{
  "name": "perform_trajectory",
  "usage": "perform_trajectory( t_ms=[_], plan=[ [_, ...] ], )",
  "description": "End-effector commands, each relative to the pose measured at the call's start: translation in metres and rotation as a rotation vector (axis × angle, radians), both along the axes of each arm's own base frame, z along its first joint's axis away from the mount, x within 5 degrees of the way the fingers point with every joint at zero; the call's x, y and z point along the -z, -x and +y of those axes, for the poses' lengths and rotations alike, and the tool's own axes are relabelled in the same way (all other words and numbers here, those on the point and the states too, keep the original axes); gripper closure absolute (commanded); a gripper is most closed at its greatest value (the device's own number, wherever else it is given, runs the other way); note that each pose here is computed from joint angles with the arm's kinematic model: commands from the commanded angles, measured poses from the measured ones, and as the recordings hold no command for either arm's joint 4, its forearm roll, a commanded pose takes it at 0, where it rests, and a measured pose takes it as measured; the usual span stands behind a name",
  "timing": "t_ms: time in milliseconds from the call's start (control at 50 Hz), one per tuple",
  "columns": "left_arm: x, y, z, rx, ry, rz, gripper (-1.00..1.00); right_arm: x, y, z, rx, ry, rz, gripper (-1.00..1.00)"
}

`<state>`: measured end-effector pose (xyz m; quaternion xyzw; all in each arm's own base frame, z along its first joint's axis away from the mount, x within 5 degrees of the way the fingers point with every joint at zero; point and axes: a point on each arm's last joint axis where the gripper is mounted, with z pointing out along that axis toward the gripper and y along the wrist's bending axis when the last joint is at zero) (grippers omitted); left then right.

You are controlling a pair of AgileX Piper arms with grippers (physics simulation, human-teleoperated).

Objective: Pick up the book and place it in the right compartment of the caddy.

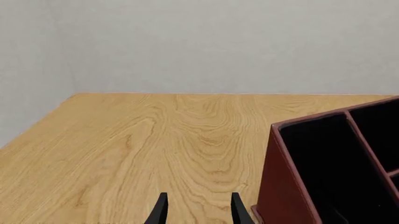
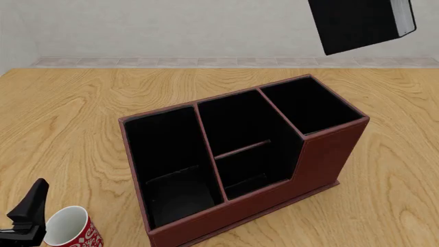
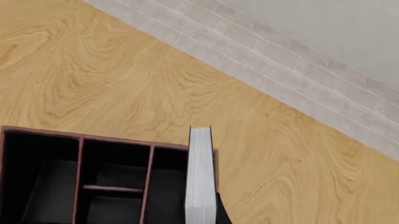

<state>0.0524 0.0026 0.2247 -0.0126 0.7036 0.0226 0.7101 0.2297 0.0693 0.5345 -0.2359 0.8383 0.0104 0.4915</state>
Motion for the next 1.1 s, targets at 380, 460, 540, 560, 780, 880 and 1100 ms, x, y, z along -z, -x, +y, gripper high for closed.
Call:
perform_trajectory(
  t_ms=[380,460,540,560,780,880,1100],
  plan=[
    [0.009,-0.002,0.0,-0.007,0.0,0.023,-1.0,0.052,-0.042,-0.012,0.085,0.051,0.189,1.0],
    [0.01,-0.002,0.0,-0.006,0.0,0.026,-1.0,0.056,-0.046,-0.008,0.078,0.051,0.203,1.0],
    [0.011,-0.002,0.0,-0.007,0.0,0.028,-1.0,0.059,-0.049,-0.007,0.072,0.058,0.211,1.0],
    [0.011,-0.002,0.0,-0.006,0.0,0.029,-1.0,0.059,-0.049,-0.007,0.071,0.06,0.211,1.0],
    [0.012,-0.002,0.001,-0.007,-0.001,0.033,-1.0,0.064,-0.05,-0.002,0.06,0.059,0.23,1.0],
    [0.012,-0.002,0.001,-0.008,-0.002,0.031,-1.0,0.066,-0.051,0.0,0.06,0.057,0.238,1.0],
    [0.01,-0.002,0.001,-0.008,-0.005,0.032,-1.0,0.073,-0.052,0.008,0.041,0.059,0.264,1.0]
  ],
)
